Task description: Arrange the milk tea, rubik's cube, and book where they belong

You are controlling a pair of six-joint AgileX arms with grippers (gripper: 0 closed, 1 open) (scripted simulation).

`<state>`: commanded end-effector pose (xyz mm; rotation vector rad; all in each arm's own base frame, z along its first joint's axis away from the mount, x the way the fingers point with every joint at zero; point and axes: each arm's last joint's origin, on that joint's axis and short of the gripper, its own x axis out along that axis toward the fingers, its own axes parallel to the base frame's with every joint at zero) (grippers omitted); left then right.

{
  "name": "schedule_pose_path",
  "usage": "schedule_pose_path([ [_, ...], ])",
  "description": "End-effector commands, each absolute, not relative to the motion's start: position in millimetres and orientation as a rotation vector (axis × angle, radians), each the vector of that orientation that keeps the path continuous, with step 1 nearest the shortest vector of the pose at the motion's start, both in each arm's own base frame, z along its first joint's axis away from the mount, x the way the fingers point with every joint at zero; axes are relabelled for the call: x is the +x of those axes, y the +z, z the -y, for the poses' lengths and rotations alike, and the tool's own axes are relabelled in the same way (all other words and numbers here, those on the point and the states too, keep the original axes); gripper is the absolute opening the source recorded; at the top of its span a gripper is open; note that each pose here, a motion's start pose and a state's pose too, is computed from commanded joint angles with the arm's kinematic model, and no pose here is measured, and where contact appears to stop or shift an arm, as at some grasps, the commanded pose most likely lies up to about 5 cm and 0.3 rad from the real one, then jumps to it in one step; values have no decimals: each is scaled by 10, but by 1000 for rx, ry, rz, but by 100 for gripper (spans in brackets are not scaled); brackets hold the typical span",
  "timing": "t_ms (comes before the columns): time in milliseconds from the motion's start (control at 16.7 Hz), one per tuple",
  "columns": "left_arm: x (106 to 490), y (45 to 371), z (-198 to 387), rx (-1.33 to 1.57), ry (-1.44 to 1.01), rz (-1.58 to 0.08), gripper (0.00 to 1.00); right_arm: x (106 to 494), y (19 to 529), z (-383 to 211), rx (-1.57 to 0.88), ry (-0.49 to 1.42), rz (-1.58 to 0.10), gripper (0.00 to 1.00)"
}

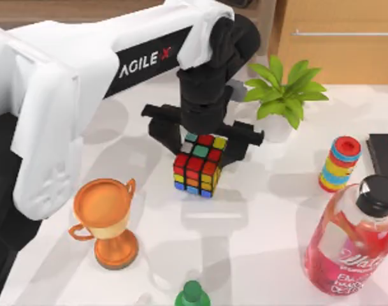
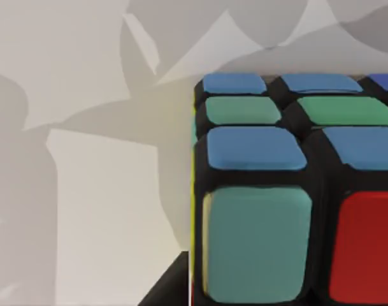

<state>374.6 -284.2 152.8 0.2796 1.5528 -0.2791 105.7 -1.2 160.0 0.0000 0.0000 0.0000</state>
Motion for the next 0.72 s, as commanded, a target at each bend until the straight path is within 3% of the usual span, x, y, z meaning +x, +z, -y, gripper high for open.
schedule_pose_path([
  [360,3749,1539,2839,280,-279,-1553,0,1057,1600,12,0,0,0,100],
  [720,3750,1822,2838,279,-279,-1553,0,1057,1600,12,0,0,0,100],
])
